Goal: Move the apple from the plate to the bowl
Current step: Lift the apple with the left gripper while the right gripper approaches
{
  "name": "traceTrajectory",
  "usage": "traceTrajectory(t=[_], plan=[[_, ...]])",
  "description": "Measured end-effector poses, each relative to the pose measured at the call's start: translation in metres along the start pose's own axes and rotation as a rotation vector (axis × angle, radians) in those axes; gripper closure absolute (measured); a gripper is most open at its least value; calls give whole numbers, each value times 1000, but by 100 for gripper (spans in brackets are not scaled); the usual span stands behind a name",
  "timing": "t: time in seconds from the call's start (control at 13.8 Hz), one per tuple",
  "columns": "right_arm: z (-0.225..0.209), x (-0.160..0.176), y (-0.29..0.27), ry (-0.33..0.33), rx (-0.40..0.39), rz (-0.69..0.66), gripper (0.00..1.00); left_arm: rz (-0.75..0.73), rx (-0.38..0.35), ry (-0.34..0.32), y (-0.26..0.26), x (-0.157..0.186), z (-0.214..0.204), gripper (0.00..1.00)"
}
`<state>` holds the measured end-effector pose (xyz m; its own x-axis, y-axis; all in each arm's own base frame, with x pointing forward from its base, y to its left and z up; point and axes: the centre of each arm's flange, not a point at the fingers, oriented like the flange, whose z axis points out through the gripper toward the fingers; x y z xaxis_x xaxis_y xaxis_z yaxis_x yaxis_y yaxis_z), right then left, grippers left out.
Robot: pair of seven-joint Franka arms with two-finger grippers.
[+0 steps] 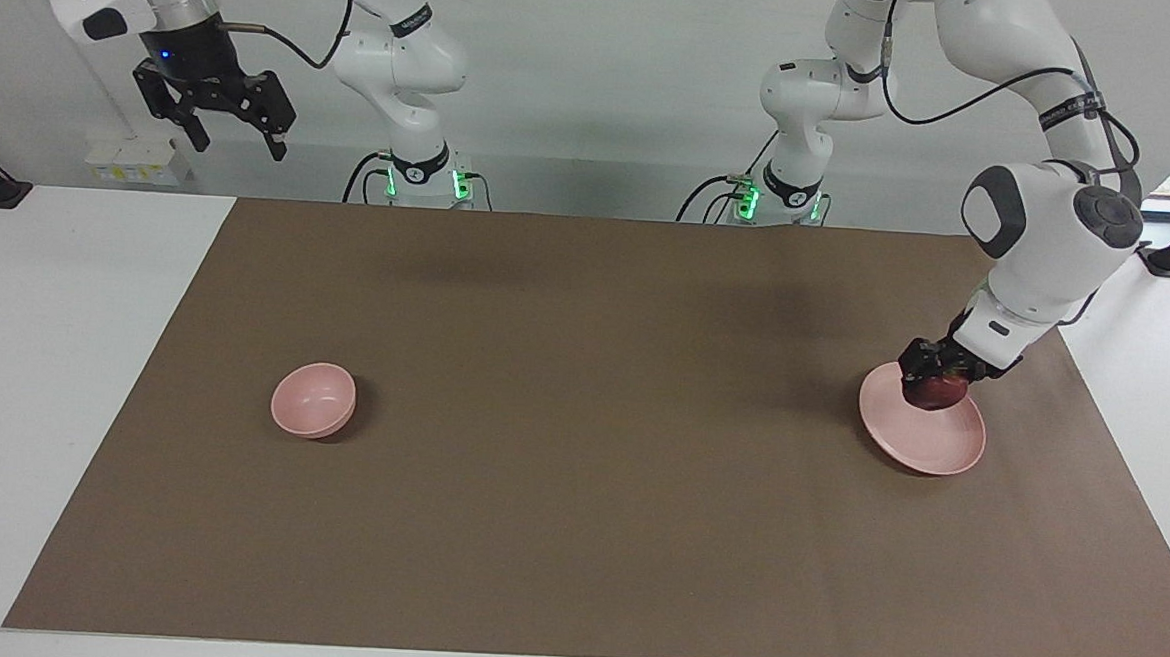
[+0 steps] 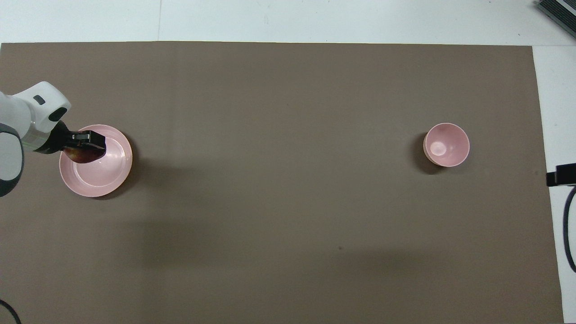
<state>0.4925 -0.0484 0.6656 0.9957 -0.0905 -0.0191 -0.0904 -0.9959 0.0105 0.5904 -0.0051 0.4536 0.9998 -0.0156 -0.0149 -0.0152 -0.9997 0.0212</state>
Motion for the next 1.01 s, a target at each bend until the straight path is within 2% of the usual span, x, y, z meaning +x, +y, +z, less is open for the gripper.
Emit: traceTrajectory(t=[0.14,0.43,0.58,0.72,1.01], plan=[[17,3,-4,-28,6,-8,0,-4,-13,-72,31,-14,-39,22],[34,4,-22,-63,69,-31,0,-97,-149,-166,50,-28,-109,22],[41,5,-26,-70,107,-10,0,-192,-218,-233,61,-36,-120,22],[49,8,-38,-72,158,70,0,-291,-272,-297,73,-40,-120,22],[68,8,-103,-117,245,305,0,-351,-248,-396,113,-53,-116,22]])
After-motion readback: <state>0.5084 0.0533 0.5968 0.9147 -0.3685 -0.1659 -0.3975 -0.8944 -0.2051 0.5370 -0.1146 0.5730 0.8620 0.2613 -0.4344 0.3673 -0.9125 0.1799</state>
